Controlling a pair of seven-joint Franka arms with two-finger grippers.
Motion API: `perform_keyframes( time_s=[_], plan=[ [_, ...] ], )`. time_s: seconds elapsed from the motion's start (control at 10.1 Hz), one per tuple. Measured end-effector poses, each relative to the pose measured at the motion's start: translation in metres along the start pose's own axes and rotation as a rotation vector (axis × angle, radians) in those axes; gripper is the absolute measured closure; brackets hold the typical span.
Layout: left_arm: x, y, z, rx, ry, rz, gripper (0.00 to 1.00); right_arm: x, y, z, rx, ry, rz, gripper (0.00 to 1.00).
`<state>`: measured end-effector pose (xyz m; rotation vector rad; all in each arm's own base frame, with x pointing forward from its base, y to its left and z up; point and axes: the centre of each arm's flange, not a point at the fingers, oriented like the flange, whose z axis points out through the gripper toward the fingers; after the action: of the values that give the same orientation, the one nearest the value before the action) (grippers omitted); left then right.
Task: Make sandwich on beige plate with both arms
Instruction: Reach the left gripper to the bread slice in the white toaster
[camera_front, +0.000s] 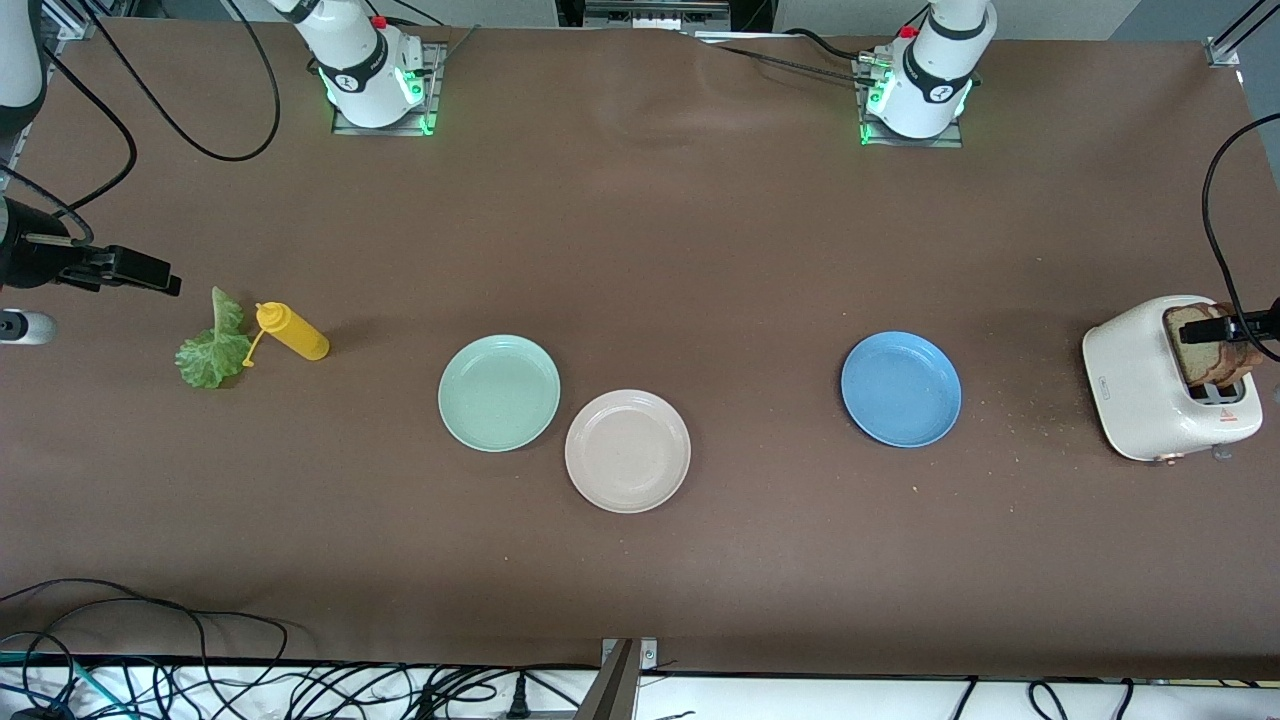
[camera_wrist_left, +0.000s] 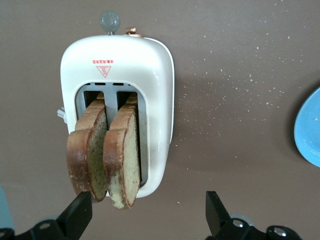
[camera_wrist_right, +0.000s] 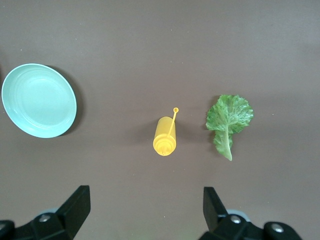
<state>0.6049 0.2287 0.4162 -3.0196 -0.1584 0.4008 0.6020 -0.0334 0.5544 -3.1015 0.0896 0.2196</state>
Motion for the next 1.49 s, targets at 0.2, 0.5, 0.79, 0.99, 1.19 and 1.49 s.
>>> perform_keyframes(
  time_s=[0.2,0.5,0.79,0.99,1.19,1.49],
  plan=[
    [0.000,-0.004,0.009,-0.003,-0.001,-0.001,0.00,0.000,0.000,0.000,0.000,0.000,0.000,0.00],
    [-0.001,-0.012,0.017,-0.007,-0.001,-0.012,0.00,0.000,0.000,0.000,0.000,0.000,0.000,0.00],
    [-0.001,-0.019,0.035,-0.012,-0.002,-0.020,0.00,0.000,0.000,0.000,0.000,0.000,0.000,0.00],
    [-0.001,-0.020,0.037,-0.013,-0.005,-0.021,0.01,0.000,0.000,0.000,0.000,0.000,0.000,0.00],
    [-0.001,-0.019,0.038,-0.014,-0.006,-0.019,0.05,0.000,0.000,0.000,0.000,0.000,0.000,0.00],
    [0.000,-0.017,0.042,-0.014,-0.004,-0.016,0.21,0.000,0.000,0.000,0.000,-0.001,0.000,0.00]
  ],
)
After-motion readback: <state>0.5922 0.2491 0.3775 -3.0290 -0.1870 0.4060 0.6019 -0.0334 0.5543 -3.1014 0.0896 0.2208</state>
